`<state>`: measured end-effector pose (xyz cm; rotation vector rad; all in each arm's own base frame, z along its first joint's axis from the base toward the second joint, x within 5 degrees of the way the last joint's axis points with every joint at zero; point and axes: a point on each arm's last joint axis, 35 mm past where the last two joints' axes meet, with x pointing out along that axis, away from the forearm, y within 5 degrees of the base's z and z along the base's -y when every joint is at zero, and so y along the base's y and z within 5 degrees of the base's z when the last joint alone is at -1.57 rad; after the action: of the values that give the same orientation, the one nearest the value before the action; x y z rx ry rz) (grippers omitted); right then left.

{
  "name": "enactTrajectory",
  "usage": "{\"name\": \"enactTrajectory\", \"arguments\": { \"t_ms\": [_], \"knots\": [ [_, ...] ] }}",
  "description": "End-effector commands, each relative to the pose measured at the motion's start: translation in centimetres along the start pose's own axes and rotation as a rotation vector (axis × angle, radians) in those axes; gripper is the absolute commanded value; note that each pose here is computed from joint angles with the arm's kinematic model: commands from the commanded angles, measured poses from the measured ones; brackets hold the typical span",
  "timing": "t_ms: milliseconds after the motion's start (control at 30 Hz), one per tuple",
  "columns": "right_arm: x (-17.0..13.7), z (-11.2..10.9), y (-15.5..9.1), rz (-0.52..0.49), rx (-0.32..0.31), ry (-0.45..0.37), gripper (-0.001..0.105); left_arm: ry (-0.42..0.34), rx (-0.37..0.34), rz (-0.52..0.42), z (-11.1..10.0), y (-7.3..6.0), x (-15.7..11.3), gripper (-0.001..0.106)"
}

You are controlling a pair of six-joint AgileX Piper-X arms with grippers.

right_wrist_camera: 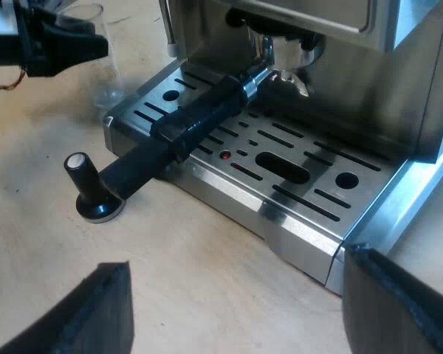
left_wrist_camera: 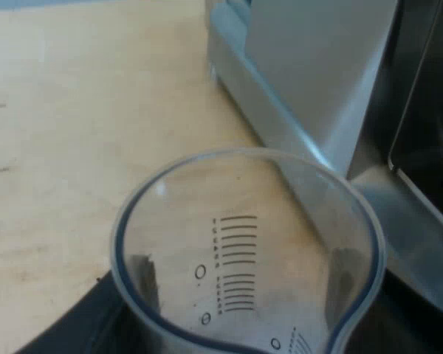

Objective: Pour the beans into the coffee machine

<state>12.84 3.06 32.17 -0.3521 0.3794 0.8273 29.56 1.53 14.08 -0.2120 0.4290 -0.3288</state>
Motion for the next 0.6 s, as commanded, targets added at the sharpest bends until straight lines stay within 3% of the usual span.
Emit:
{"name": "enactTrajectory", "arguments": {
  "t_ms": [33,200,600],
  "knots": [
    [-0.26,0.31,0.08,0.0,-0.032,-0.026,0.062,-0.02,0.047,-0.01,0.32,-0.17,0.1,0.034],
    [-0.26,0.31,0.08,0.0,-0.032,-0.026,0.062,-0.021,0.09,-0.008,0.33,-0.17,0.09,0.034],
    [-0.26,0.31,0.08,0.0,-0.032,-0.026,0.062,-0.011,0.085,0.012,0.14,-0.1,0.06,0.034]
  ]
}}
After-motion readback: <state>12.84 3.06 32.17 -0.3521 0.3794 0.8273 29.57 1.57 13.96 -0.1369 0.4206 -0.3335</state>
